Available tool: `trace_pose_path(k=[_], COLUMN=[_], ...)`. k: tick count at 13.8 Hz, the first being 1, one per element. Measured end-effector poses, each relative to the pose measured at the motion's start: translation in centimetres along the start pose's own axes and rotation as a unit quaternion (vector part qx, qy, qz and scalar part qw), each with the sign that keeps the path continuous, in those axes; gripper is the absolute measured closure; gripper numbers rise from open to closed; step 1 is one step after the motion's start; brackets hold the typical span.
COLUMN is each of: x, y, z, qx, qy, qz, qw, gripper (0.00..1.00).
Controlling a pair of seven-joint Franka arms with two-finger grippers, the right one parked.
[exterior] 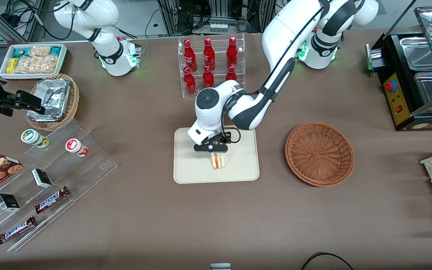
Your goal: Place sandwich from basket to tray
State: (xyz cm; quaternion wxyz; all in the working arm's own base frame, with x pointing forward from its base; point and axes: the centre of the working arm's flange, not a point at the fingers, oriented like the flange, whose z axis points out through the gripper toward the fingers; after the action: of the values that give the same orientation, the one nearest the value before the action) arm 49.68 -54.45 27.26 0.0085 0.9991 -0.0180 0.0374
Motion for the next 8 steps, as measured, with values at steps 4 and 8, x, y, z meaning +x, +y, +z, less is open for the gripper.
trace_pose_path(k=[4, 8], x=[1.0, 4.6], y=[-1.0, -7.5], z=[-7.7, -15.6], qx=[0.001, 0.035], qy=[0.020, 0.039], qz=[-0.043, -0.133], qw=[0.9989, 0.9897], gripper=[0.00, 0.00])
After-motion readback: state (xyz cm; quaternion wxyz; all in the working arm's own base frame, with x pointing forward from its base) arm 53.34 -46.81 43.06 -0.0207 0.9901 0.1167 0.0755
